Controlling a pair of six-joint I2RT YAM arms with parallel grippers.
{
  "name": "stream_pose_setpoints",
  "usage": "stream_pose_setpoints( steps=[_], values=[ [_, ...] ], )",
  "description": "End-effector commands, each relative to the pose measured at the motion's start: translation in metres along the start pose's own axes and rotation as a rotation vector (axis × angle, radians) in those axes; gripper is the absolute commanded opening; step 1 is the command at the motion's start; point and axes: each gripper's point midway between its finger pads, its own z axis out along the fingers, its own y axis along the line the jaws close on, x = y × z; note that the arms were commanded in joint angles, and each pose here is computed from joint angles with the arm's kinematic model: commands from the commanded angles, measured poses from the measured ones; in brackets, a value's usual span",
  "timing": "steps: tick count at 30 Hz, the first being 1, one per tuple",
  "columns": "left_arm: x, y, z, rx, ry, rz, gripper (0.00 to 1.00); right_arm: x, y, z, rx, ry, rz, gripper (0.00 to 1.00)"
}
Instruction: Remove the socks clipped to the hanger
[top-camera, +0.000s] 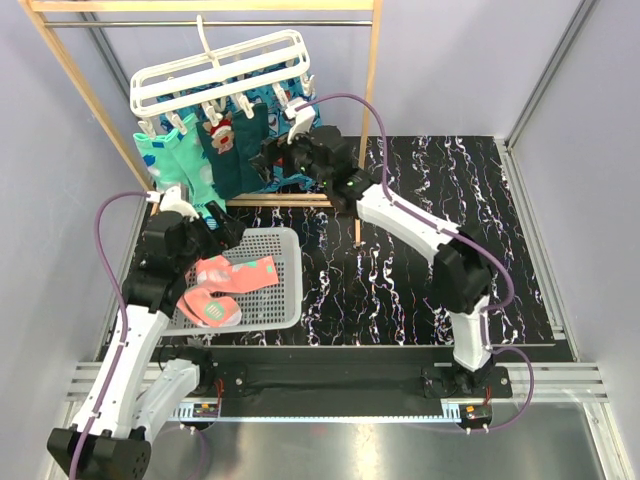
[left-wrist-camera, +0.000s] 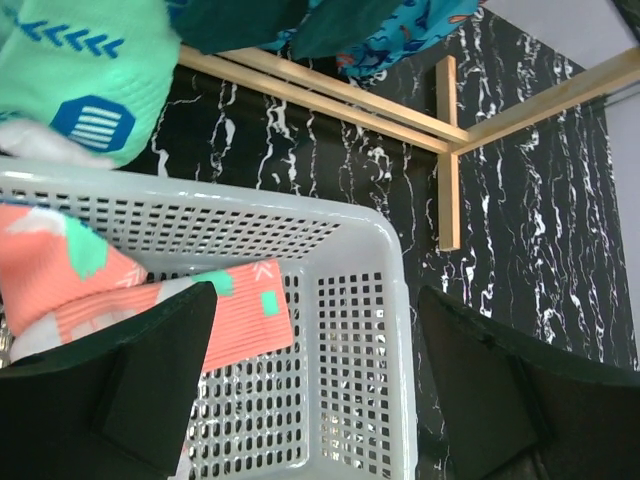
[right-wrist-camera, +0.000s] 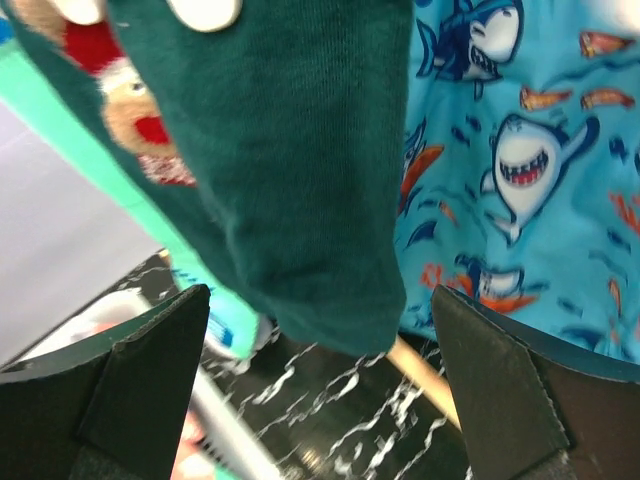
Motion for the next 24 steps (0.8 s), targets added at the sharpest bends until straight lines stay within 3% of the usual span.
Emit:
stream_pose_setpoints(
  steps=[1,3,12,16,17,20,24],
  values=[
    [-0.012,-0.019,-0.002,0.108,-0.042,0.047,0.88,-0.027,0.002,0.018,-0.016,-0.107,-0.091,0.99],
    [-0.003,-0.029,-0.002,0.179,-0.024,0.028,0.88,-0.02,0.006,0.033,-0.063,-0.105,-0.137,1.0],
    [-0.006,-0.032,-0.003,0.194,-0.034,0.026,0.88,-0.022,0.002,0.05,-0.048,-0.13,-0.141,0.95],
    [-0.008,-0.034,-0.007,0.201,-0.038,0.038,0.87,-0.023,0.004,0.052,-0.061,-0.127,-0.142,0.74],
    [-0.01,-0.034,-0.009,0.196,-0.041,0.045,0.87,-0.024,0.005,0.05,-0.065,-0.123,-0.142,0.56],
    [-0.015,-0.032,-0.014,0.172,-0.06,0.056,0.86,-0.027,0.011,0.038,-0.084,-0.111,-0.142,0.3],
    [-0.029,-0.03,-0.019,0.139,-0.106,0.072,0.86,-0.036,0.02,0.014,-0.106,-0.1,-0.127,0.15]
  ],
)
